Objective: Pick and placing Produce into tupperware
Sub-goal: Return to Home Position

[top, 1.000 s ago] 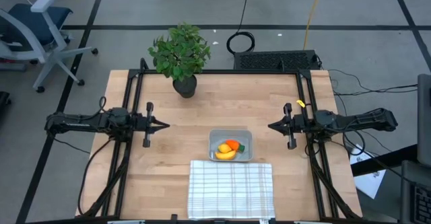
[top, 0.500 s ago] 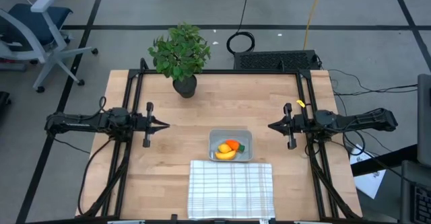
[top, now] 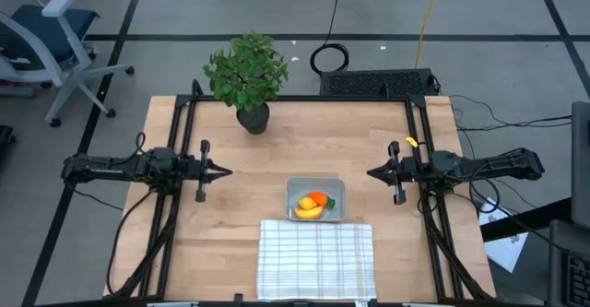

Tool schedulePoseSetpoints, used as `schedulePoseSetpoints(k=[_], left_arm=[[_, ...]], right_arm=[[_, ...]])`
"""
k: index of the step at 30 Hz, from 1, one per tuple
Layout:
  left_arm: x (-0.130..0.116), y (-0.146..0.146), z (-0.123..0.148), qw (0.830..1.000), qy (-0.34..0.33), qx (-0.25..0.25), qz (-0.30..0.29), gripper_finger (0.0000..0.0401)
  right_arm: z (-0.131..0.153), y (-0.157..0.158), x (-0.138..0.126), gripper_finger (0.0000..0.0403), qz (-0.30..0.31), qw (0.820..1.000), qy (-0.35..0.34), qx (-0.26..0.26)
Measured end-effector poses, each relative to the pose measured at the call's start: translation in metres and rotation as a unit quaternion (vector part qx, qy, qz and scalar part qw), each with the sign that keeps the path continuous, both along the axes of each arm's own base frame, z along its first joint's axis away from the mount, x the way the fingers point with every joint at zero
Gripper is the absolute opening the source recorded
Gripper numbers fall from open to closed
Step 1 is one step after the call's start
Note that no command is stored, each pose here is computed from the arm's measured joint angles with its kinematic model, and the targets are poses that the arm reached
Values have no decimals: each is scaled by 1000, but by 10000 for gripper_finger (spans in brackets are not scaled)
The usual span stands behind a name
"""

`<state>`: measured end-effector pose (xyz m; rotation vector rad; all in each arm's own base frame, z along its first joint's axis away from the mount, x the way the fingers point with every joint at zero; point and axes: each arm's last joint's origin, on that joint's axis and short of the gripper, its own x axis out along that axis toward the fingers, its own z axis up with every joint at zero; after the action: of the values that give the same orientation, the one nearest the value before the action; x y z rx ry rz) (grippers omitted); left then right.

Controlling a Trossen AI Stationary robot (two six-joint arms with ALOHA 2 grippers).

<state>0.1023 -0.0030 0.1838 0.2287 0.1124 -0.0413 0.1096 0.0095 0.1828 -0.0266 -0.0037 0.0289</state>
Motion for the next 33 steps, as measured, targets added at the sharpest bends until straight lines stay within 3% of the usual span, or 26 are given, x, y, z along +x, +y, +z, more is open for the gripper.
schedulePoseSetpoints(k=[33], left_arm=[[0,0,0,1000,0,0,0,33]], right_arm=[[0,0,0,0,0,1000,0,0]])
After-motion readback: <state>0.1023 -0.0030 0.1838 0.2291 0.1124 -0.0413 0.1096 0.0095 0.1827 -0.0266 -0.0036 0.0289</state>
